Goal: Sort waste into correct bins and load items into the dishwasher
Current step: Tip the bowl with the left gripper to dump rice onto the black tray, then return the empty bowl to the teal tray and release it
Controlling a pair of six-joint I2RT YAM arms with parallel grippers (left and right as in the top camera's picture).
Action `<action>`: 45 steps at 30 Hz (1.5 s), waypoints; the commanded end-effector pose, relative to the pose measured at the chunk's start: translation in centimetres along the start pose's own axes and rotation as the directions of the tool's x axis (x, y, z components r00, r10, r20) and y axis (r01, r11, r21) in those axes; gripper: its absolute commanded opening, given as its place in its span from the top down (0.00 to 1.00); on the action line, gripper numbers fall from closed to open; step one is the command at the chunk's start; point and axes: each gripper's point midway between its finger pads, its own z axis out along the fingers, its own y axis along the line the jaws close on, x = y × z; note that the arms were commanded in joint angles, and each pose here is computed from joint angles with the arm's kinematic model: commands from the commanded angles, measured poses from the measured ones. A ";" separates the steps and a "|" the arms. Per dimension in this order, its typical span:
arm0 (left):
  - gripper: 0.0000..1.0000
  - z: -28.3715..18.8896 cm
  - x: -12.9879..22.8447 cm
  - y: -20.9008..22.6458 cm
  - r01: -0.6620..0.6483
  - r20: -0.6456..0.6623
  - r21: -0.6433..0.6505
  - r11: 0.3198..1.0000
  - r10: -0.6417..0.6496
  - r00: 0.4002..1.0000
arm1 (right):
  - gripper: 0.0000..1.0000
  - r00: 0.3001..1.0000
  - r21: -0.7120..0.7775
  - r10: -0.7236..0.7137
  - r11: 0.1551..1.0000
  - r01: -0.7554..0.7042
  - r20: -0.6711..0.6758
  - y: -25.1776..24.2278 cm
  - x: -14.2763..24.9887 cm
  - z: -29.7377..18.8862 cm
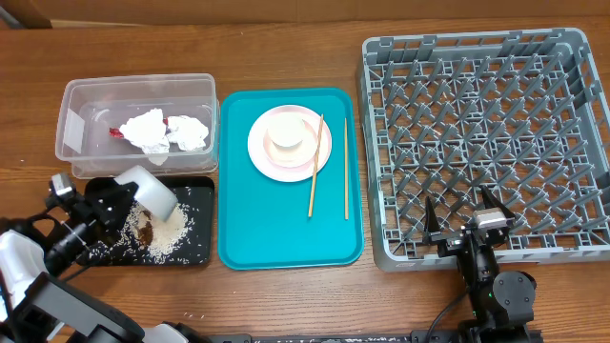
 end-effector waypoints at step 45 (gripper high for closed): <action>0.95 19.5 20.3 7.0 -0.783 -0.719 -0.594 0.186 0.313 0.620 | 0.00 1.000 -0.005 0.001 1.000 -0.001 0.006 0.1 0.1 0.0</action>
